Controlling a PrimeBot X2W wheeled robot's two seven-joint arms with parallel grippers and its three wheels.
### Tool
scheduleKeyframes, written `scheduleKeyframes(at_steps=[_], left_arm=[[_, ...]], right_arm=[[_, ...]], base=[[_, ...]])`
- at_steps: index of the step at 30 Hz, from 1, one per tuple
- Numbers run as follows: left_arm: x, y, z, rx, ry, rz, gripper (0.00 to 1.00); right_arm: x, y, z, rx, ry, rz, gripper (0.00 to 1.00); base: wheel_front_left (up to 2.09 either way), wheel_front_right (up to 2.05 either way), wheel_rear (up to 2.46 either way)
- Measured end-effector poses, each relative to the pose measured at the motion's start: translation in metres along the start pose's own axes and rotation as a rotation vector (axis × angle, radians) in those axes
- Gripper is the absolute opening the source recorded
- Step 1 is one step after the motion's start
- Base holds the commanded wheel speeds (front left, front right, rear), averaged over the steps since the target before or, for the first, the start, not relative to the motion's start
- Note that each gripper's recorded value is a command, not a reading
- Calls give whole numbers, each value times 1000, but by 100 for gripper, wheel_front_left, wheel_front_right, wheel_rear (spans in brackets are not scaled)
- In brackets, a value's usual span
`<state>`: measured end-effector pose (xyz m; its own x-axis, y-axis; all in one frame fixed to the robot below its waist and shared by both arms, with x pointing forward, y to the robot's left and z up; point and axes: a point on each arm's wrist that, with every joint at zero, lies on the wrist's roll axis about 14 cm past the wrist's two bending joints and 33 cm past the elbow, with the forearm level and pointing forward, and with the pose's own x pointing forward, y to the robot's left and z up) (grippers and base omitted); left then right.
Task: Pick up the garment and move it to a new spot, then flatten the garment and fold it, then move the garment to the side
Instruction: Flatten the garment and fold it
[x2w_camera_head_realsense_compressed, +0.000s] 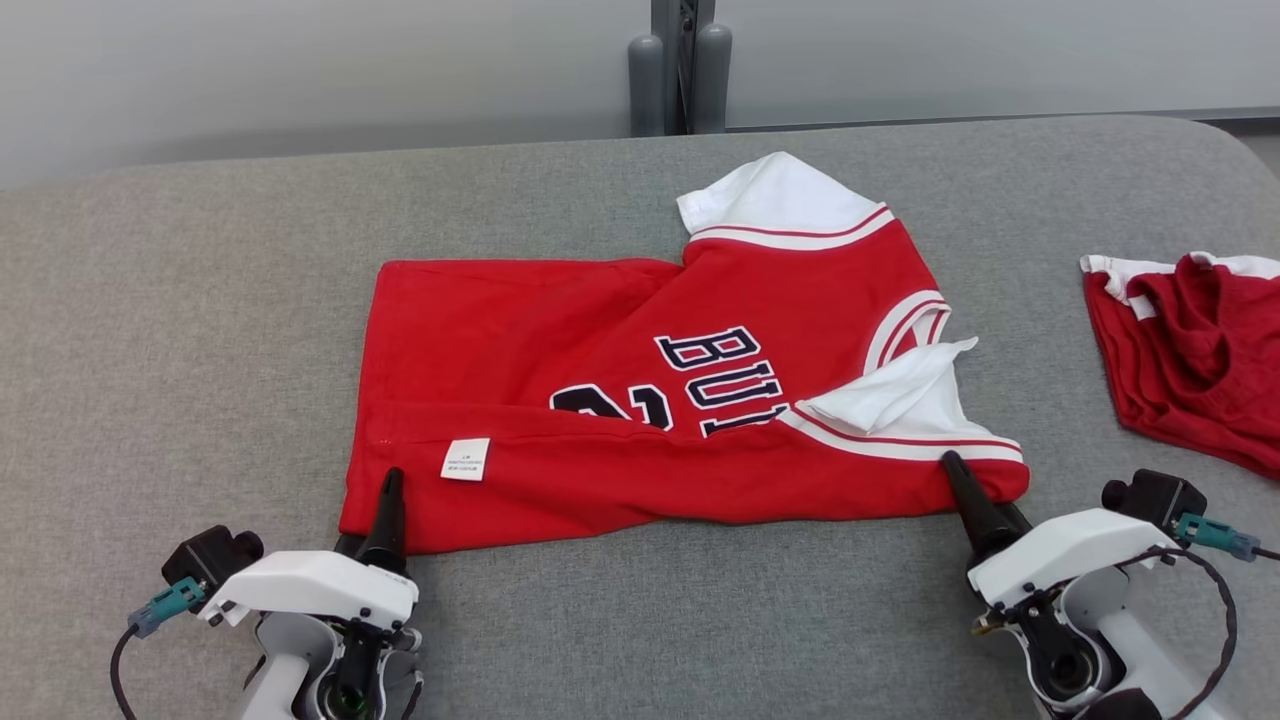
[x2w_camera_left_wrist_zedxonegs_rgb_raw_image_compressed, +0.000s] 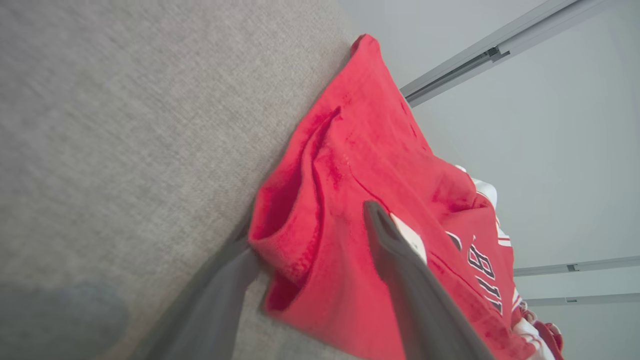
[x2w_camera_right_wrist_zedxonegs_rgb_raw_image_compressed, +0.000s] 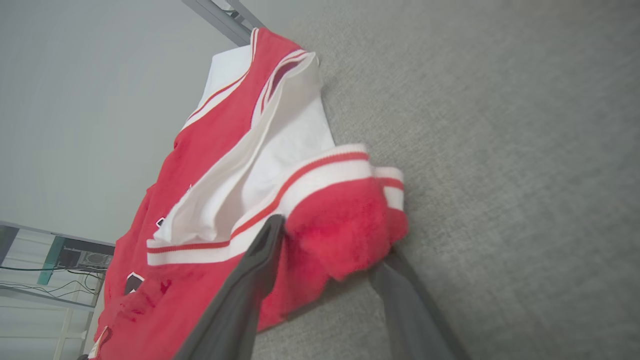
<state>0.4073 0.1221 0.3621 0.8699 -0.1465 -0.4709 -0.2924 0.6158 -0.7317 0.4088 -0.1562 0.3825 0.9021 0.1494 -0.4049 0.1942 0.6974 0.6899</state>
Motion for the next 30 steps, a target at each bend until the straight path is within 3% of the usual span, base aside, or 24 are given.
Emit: scheduleKeyframes(at_steps=[2, 3, 14, 21, 30], left_arm=[[2, -1, 1, -1, -8, -3, 0], [2, -1, 1, -1, -14, -8, 0], [-5, -21, 18, 9, -95, -120, 0], [-32, -22, 8, 31, -92, -160, 0], [-63, -10, -18, 20, -42, -114, 0]], right_arm=[[4, 2, 1, 2, -3, 3, 16], [5, 4, 2, -1, -3, 7, 0], [-1, 10, 34, -15, -89, 66, 0], [-26, -12, 40, -33, -99, 50, 0], [-53, -45, 24, -16, -75, -22, 0]], base=[[0, 0, 0], [0, 0, 0], [0, 0, 0], [0, 0, 0], [0, 0, 0]])
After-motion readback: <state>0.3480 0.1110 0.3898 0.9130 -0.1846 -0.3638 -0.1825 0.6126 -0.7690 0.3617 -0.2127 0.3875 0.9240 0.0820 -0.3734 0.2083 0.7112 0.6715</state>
